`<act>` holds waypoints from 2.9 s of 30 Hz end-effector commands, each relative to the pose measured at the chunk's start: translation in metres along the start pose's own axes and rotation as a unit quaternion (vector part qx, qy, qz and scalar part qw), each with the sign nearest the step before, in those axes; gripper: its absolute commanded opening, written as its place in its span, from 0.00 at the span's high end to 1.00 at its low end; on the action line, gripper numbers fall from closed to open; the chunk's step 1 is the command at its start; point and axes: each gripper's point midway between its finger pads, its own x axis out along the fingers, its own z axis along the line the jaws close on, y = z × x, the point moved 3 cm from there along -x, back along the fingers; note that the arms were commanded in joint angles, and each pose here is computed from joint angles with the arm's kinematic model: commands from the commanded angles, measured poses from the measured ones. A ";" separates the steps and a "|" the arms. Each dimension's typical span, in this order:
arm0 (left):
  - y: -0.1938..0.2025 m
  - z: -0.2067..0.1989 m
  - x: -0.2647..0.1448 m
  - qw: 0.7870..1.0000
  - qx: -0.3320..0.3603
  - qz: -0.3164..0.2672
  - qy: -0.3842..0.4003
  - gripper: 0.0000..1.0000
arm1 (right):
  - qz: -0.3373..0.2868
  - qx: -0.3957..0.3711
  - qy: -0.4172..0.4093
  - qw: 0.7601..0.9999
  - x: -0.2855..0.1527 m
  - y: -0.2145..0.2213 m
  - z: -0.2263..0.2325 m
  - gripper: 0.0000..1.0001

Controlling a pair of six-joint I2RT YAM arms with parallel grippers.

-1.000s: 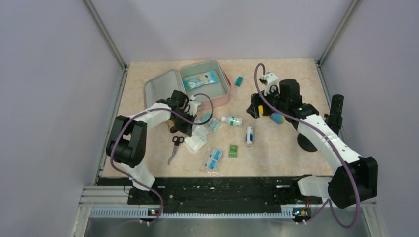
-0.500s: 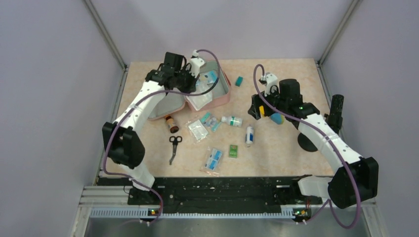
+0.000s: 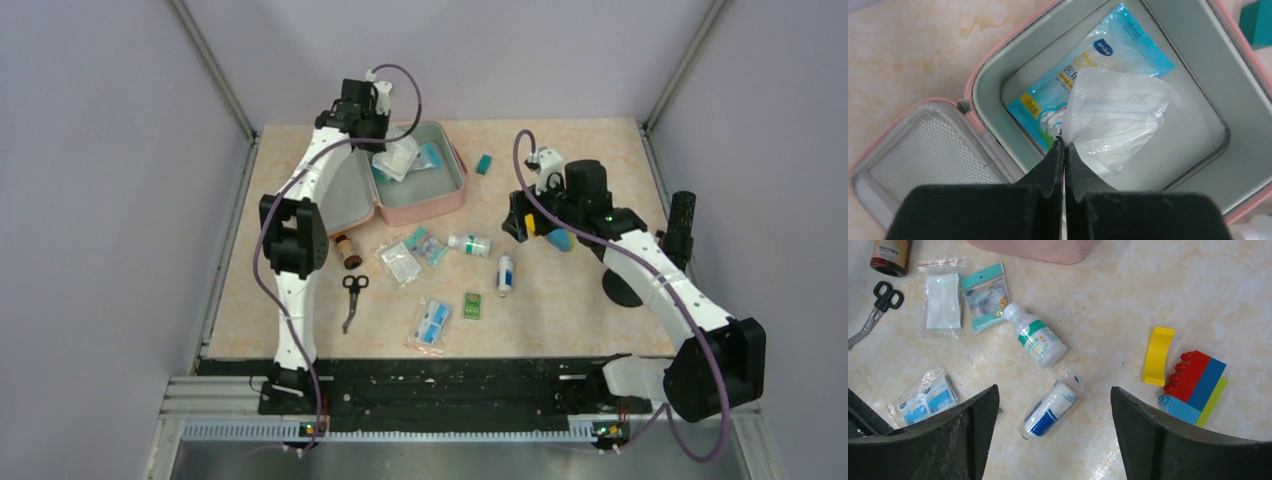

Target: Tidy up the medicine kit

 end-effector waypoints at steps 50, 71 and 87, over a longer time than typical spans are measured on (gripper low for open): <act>0.137 -0.071 -0.135 0.992 -0.037 -0.011 0.119 0.34 | -0.016 -0.022 -0.006 1.000 -0.017 0.002 0.004 0.16; 0.209 -0.069 -0.079 0.986 -0.101 0.098 0.092 0.23 | -0.024 -0.006 -0.021 0.999 -0.018 0.010 0.011 0.17; 0.208 -0.088 -0.086 0.974 -0.056 0.115 0.184 1.00 | -0.016 -0.007 -0.021 1.000 -0.016 0.019 0.010 0.17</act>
